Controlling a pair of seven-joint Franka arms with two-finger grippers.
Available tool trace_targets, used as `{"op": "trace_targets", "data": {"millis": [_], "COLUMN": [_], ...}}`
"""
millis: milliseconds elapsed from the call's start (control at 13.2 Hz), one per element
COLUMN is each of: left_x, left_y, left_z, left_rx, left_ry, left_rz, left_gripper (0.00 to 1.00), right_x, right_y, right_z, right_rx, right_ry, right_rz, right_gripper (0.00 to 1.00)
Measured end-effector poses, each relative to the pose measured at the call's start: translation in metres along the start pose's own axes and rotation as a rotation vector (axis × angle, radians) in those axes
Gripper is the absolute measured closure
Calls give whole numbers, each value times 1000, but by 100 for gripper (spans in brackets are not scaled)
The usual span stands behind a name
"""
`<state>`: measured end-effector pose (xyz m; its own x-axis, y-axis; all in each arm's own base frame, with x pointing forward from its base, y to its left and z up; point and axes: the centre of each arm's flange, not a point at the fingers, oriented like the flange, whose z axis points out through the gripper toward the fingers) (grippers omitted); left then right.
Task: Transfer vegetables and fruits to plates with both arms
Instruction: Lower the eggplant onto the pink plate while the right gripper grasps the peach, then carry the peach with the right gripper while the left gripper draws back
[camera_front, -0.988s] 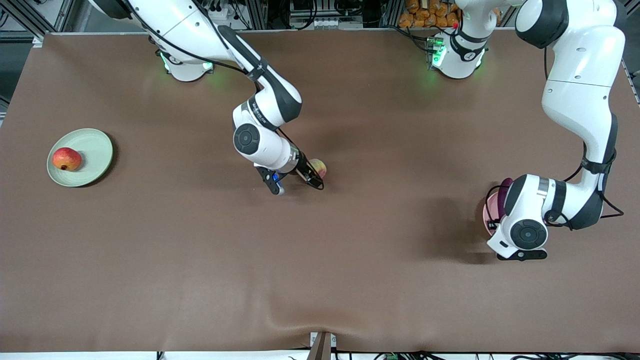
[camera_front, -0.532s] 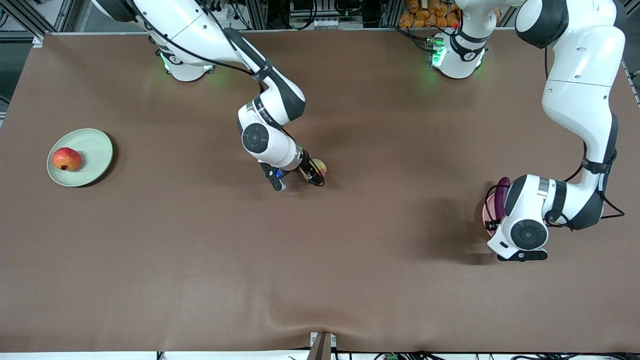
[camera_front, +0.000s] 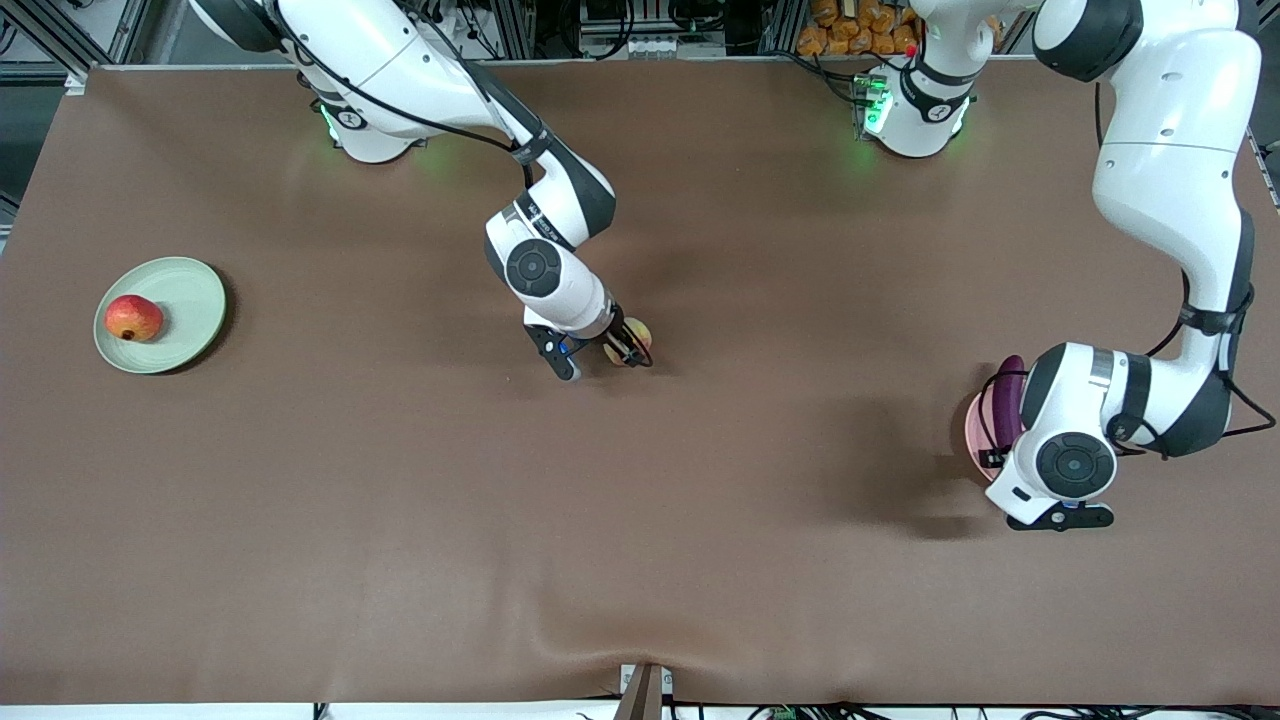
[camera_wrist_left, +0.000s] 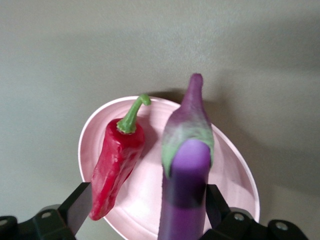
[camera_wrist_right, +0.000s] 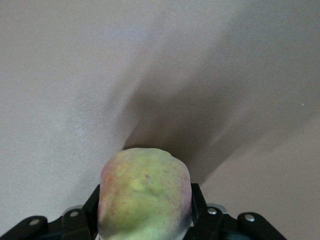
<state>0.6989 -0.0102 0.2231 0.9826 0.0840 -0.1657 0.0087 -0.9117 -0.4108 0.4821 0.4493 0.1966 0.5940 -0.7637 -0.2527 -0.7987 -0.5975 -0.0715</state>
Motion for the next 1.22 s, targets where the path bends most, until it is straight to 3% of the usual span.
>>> {"op": "trace_targets", "data": {"millis": [152,380,684,912,1216], "left_x": [-1,-3,-11,-20,-47], "left_y": [0,0,-7,-20,-50], "left_z": [-15,-44,-85,-133,-214], "left_rx": [-5,-49,-168,-251,-335], "left_ry": [18,45,52,88,158], "left_rz": [0,-17,-82,-127,-178], "left_gripper": [0,0,0,0,0], "right_x": [3,35,107,165,244], "right_y": [0,6,30,66,145], "right_z": [-3,-38,-144,-194,-207], "right_rx": [-34,-224,-363,-402,-397], "right_ry": [19,62,1,-67,-152], "right_rz": [-25,-100,-301,-426,-593], "right_gripper": [30,30,30,30,30]}}
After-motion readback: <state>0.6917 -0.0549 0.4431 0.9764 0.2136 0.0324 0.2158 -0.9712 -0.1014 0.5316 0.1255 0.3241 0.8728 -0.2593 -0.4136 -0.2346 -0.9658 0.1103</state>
